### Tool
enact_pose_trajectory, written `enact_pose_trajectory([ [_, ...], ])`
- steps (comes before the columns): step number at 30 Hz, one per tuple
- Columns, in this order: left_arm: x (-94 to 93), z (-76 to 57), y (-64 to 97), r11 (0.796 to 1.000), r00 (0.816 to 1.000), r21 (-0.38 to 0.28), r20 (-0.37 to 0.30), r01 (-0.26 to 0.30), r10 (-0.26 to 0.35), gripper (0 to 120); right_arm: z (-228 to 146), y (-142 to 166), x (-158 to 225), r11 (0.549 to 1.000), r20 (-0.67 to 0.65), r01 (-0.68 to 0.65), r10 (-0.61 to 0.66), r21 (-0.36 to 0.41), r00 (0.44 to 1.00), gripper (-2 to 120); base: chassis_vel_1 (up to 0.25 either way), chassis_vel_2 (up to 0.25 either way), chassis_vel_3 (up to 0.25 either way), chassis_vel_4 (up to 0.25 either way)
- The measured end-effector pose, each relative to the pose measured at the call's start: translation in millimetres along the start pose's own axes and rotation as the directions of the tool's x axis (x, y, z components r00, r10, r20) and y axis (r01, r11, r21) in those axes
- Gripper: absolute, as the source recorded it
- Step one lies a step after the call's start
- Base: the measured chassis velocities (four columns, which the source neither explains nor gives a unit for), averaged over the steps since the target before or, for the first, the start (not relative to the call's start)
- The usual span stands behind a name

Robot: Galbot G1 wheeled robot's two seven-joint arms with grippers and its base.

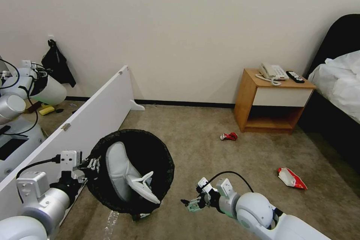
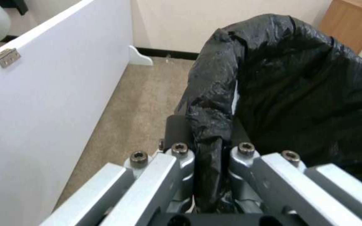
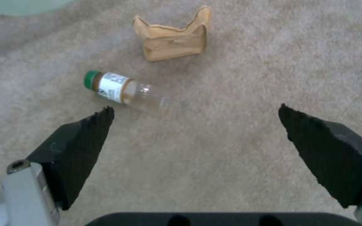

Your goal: Pick up the trash bin, then pick up the garbage from the floor and place it into the trash bin.

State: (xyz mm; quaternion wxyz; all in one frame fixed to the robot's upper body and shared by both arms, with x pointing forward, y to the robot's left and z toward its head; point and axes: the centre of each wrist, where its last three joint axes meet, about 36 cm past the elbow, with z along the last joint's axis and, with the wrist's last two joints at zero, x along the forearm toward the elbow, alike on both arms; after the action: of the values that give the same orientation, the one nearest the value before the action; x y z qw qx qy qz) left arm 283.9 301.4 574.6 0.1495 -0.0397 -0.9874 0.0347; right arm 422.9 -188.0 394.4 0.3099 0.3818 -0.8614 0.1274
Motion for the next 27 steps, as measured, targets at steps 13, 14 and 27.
enact_pose_trajectory([
  [13,-1.6,-1.4,1.3,1.000,1.000,0.000,0.004,0.002,-0.002,4,-9.9,-14.0,-35.5,0.998,-0.021,-0.002,0.003,0.056,1.000,100,0.000,0.000,0.000,0.000],
  [14,-1.8,-1.7,1.2,1.000,1.000,0.000,0.005,0.001,-0.001,4,-10.9,-14.5,-38.8,0.998,-0.020,-0.001,0.003,0.058,1.000,100,0.000,0.000,0.000,0.000],
  [27,-2.3,-1.8,1.0,1.000,1.000,0.003,0.006,0.001,-0.001,4,-16.4,-15.5,-65.9,0.997,-0.025,0.004,-0.002,0.075,1.000,100,0.000,0.000,0.000,0.000],
])
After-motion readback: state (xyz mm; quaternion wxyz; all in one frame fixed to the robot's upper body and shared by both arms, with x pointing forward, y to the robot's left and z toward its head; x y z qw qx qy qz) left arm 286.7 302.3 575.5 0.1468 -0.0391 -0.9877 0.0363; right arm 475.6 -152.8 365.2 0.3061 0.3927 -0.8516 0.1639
